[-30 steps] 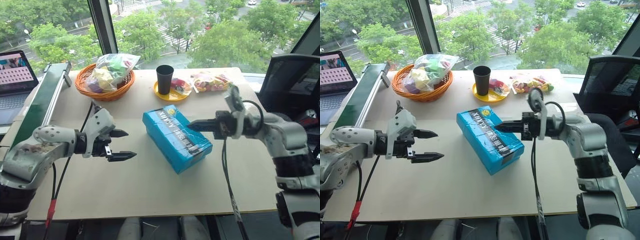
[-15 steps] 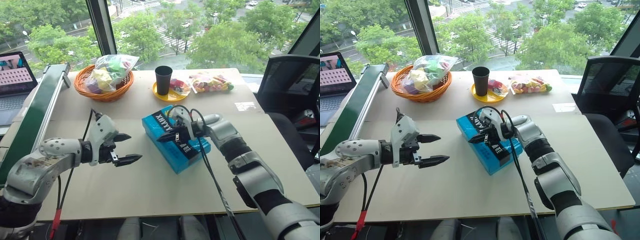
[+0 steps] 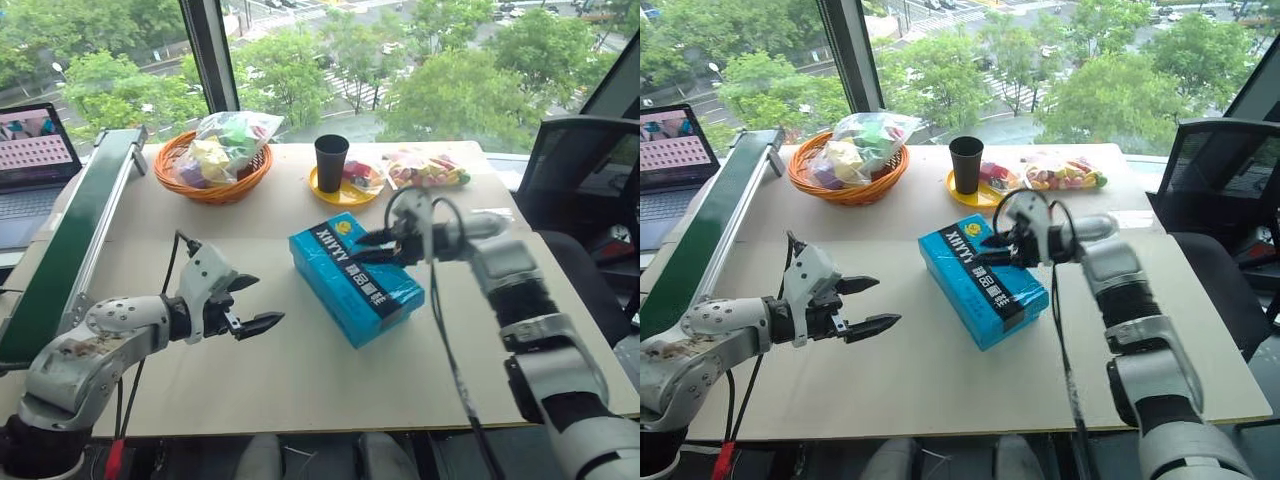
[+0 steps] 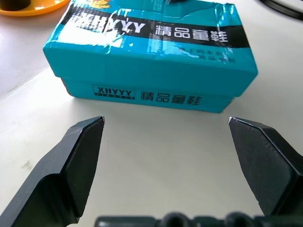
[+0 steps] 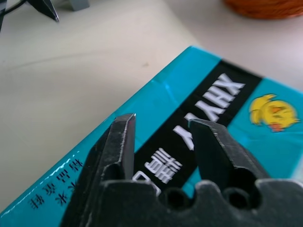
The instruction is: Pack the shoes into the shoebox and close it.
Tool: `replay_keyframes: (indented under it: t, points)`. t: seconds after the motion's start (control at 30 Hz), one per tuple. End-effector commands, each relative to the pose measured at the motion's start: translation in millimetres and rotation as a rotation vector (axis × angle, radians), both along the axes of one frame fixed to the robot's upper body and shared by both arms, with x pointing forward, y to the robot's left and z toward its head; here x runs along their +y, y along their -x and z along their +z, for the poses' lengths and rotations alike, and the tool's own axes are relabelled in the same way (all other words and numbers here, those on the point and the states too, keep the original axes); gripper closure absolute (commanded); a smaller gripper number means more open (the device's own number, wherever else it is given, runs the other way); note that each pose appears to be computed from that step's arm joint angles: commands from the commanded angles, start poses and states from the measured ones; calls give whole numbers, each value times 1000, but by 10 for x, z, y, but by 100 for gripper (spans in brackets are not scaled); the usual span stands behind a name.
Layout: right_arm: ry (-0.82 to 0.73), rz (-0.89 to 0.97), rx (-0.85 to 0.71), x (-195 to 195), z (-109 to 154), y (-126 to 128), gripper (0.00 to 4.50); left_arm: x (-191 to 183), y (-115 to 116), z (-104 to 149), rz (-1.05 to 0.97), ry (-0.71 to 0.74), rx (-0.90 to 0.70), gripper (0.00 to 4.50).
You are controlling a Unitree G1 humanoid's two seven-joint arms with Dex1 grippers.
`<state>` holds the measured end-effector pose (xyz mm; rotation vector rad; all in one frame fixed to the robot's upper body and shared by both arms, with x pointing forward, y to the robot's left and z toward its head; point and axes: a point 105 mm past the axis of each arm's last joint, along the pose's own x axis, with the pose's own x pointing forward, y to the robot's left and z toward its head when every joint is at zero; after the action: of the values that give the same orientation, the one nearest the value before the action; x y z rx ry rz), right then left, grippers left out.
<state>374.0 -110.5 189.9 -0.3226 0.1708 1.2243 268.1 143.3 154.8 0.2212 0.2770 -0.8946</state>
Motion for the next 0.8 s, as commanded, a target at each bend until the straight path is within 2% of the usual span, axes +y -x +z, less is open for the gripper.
replay_keyframes:
  t: [0.03,0.1,0.23,0.37,0.47,0.57,0.73,0.8]
  points:
    - [-71,-116,-72,-272,309,22,75,9,-78,38,107,68,-105,0]
    - [-106,-253,-52,-544,263,-54,5,91,-144,-24,223,80,-153,0]
    - [-133,-634,-46,-1222,-137,-246,2,275,-171,-141,445,155,-227,0]
    - [7,-935,-54,-1707,-832,-213,2,422,-78,-510,591,120,-208,0]
    - [-11,-1019,-65,-1752,-1110,-144,2,593,-46,-690,721,104,-216,0]
    - [-75,-1045,-56,-1570,-1326,-98,2,664,-5,-845,811,148,-195,0]
    - [-124,-1017,-129,-1264,-1419,1,2,761,45,-1025,917,169,-199,0]
    - [-103,-1080,-183,-1208,-1538,126,2,829,127,-1280,981,147,-156,0]
